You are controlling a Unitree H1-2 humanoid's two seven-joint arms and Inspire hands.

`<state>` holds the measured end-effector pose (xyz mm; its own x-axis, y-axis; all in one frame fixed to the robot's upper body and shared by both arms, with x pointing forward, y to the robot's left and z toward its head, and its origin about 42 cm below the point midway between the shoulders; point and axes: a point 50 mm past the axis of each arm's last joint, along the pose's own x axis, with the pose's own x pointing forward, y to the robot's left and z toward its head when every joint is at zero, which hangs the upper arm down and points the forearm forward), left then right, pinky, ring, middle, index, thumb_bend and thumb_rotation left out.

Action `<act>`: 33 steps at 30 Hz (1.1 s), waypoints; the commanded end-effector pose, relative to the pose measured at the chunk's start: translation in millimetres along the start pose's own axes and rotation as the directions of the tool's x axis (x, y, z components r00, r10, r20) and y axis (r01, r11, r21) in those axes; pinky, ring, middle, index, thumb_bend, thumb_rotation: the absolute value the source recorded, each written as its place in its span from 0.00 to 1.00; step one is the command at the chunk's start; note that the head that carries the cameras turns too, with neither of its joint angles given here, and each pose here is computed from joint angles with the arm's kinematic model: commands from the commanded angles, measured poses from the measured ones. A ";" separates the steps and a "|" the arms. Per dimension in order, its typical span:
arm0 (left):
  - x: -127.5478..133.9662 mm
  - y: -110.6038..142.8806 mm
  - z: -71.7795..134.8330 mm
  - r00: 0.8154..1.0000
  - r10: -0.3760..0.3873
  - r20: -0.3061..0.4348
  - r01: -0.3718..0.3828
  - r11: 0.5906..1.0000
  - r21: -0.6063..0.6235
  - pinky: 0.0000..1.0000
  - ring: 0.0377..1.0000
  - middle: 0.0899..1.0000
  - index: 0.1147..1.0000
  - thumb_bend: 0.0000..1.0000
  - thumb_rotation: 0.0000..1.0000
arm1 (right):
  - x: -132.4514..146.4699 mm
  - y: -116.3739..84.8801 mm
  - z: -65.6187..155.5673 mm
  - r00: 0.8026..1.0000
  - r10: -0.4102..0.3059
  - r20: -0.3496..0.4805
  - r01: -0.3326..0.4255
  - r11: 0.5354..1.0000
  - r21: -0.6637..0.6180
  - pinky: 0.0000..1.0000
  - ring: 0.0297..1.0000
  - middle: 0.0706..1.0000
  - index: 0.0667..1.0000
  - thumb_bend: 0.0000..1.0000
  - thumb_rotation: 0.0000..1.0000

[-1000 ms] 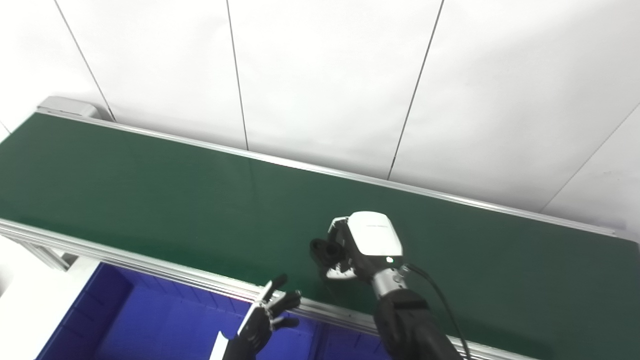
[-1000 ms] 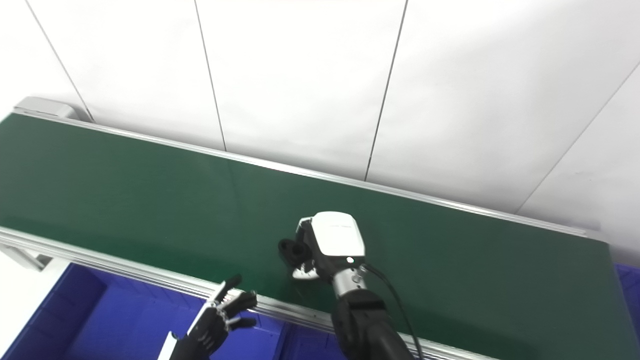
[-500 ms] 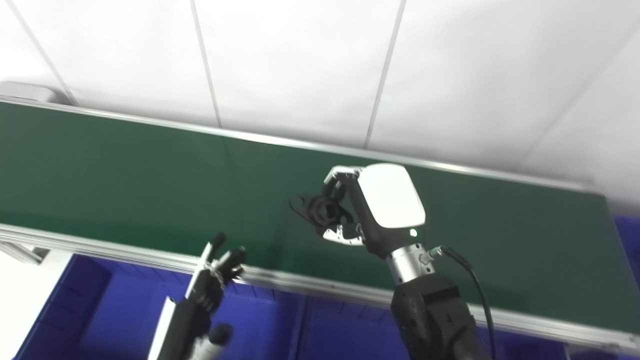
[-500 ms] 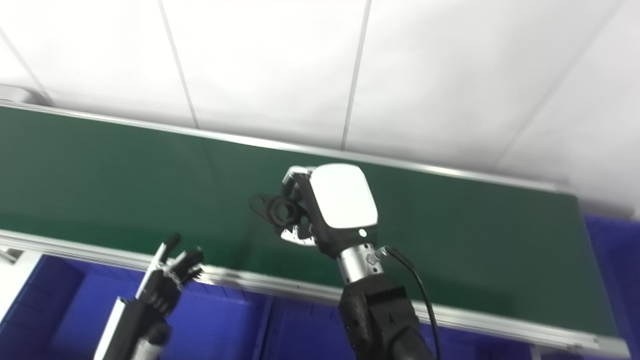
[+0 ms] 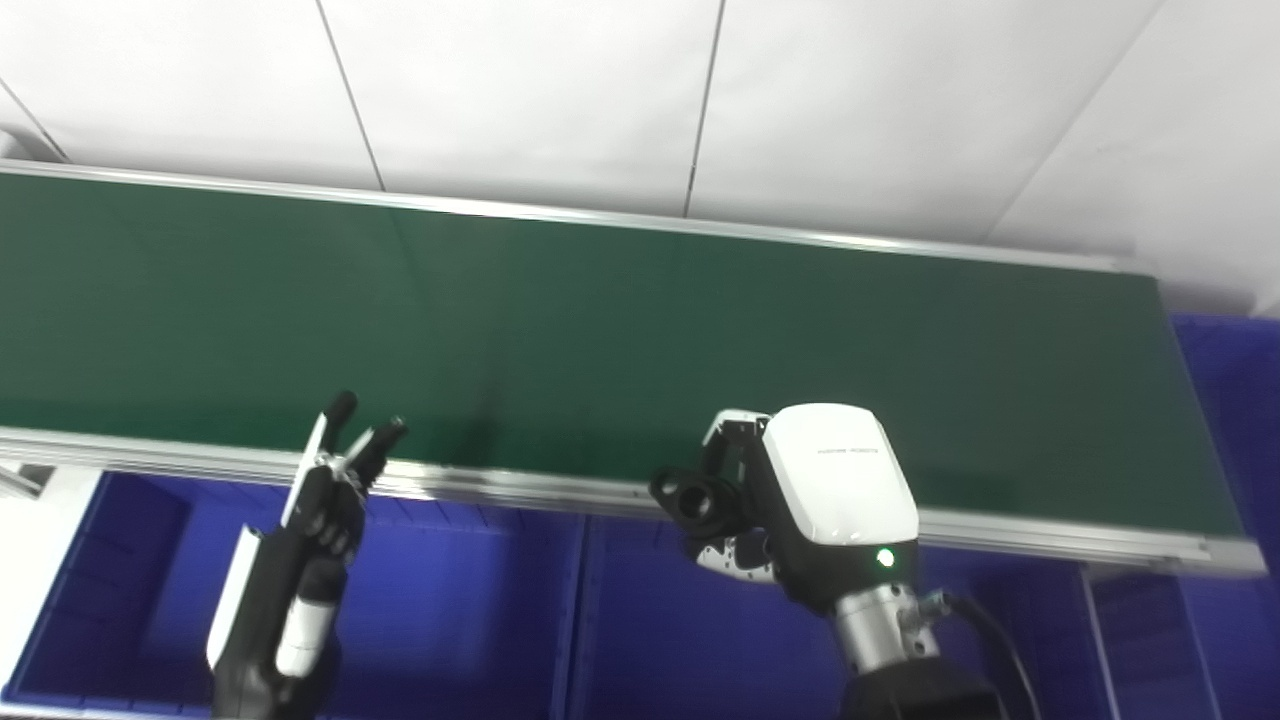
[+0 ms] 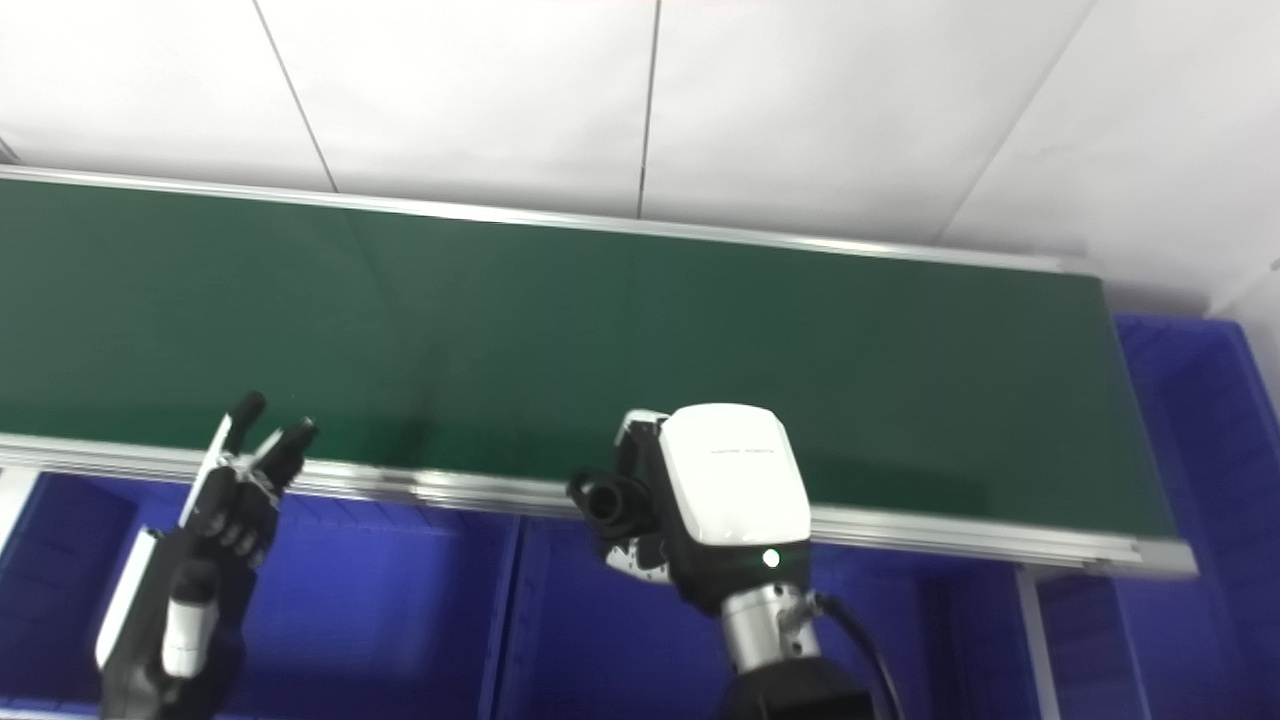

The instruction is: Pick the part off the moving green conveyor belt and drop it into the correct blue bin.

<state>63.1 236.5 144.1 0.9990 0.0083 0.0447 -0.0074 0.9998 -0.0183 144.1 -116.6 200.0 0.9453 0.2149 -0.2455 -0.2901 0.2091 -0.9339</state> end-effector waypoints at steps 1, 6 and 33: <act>-0.8 2.1 12.1 0.999 -0.021 0.031 0.021 1.000 0.002 0.99 0.95 0.89 1.00 0.81 0.91 | -42.7 -1.0 31.3 0.992 0.044 0.115 -0.050 0.998 0.044 0.07 0.11 0.17 0.45 0.51 0.14; 0.3 2.8 18.3 0.999 -0.020 0.027 0.020 1.000 0.006 0.99 0.95 0.88 1.00 0.82 0.91 | -39.2 18.4 30.4 0.985 0.162 0.066 -0.163 0.986 0.021 0.08 0.12 0.18 0.45 0.51 0.14; 1.0 -16.1 21.5 0.999 -0.024 0.028 0.024 0.999 -0.022 0.98 0.94 0.89 1.00 0.78 0.92 | -32.4 23.7 -8.6 0.975 0.218 0.044 -0.221 0.972 0.076 0.50 0.63 0.72 0.77 1.00 0.95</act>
<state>65.7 223.0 160.6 0.9995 -0.0083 0.0300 0.0097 0.9989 -0.0469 110.6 -130.5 164.3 0.8266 0.2468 -0.5058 -0.5483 0.1502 -0.8227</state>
